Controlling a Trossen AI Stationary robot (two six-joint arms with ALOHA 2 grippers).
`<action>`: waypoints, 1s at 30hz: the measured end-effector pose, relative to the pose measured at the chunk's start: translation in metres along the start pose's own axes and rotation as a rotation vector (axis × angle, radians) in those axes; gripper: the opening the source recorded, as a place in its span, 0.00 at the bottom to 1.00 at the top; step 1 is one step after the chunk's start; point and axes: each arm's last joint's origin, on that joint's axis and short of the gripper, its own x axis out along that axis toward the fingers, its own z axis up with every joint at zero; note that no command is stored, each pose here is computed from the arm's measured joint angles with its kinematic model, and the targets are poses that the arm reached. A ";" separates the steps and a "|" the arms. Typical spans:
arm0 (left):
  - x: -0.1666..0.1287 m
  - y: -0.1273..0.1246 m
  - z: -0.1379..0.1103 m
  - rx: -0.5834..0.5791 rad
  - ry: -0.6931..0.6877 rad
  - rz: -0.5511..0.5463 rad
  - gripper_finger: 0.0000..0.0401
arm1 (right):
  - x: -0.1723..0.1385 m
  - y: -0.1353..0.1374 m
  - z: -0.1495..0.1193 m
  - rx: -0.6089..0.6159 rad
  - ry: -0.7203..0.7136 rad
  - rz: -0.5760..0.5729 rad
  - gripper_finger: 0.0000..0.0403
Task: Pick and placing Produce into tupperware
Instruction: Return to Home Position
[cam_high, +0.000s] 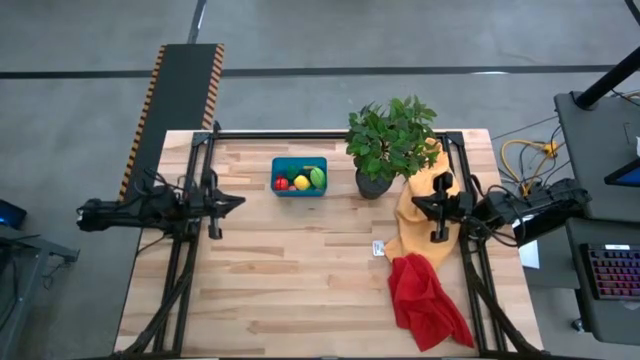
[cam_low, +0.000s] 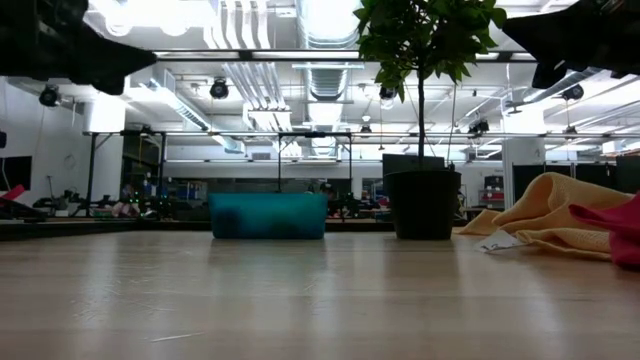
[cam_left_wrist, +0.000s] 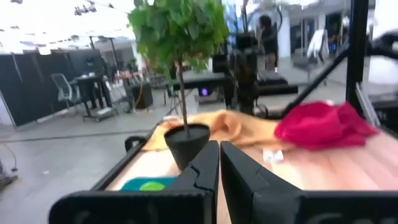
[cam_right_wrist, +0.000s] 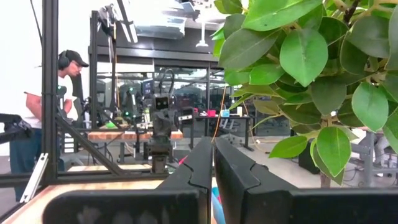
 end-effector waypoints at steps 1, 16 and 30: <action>0.002 0.000 -0.001 0.000 0.001 0.003 0.00 | 0.000 0.000 -0.001 -0.003 0.007 0.001 0.02; 0.010 -0.007 -0.037 -0.053 0.011 0.041 0.00 | 0.002 0.003 -0.012 0.000 0.110 0.042 0.02; 0.010 -0.007 -0.039 -0.049 0.020 0.056 0.00 | 0.003 0.009 -0.025 0.067 0.228 0.222 0.02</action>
